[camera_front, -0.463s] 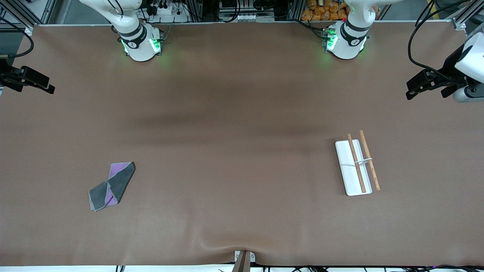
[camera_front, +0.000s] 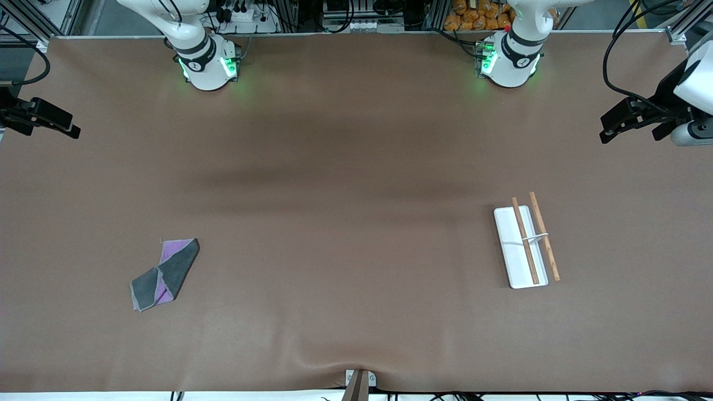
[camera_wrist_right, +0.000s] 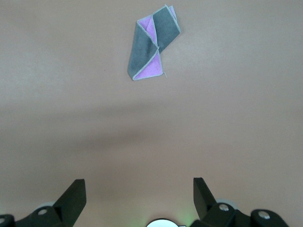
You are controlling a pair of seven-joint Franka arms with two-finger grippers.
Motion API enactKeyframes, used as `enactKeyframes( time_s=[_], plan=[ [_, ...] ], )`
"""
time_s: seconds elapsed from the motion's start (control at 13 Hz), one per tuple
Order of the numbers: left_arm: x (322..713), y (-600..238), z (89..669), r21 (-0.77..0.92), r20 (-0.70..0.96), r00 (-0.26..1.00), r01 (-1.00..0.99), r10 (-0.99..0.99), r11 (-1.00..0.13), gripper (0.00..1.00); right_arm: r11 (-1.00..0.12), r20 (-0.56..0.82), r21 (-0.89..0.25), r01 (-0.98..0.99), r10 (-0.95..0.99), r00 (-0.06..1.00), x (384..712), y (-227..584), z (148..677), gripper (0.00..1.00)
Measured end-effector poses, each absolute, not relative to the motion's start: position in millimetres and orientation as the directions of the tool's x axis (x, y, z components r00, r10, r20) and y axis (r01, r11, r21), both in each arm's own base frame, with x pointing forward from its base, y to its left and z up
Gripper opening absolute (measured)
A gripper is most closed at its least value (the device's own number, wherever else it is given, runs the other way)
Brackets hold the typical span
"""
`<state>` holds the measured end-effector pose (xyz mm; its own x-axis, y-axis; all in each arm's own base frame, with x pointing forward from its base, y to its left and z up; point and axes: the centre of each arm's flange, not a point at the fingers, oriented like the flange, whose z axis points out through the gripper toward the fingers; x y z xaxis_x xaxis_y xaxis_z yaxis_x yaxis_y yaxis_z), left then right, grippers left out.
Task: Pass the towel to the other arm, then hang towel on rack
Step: 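Move the right gripper toward the grey-purple towel, then lower the right gripper onto the towel and close on it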
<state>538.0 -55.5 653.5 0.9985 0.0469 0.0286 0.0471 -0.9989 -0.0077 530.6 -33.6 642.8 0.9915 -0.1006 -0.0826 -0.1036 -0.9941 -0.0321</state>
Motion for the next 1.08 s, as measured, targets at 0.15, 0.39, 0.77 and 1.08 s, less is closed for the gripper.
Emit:
enactKeyframes(
  time_s=[0.15, 0.39, 0.77, 1.08],
  plan=[
    [537.8, -55.2, 655.0, -0.007, 0.03, 0.998, 0.048, 0.048, -0.999, 1.0, -0.994, -0.085, -0.021, -0.106, -0.104, 0.991, 532.0, -36.0, 639.5, 1.0],
    [535.3, -56.4, 654.1, -0.01, 0.012, 0.999, 0.045, 0.045, -0.999, 1.0, -0.994, -0.084, -0.008, -0.106, -0.105, 0.991, 555.4, -40.1, 612.4, 1.0],
    [532.2, -61.7, 653.8, -0.013, -0.003, 0.999, 0.035, 0.035, -0.999, 1.0, -0.993, -0.045, -0.016, -0.119, -0.118, 0.992, 650.5, -57.7, 493.4, 1.0],
    [532.9, -62.3, 649.5, -0.014, -0.009, 0.999, 0.034, 0.034, -0.999, 1.0, -0.992, 0.022, -0.027, -0.127, -0.127, 0.992, 700.6, -66.4, 393.8, 1.0]
  ],
)
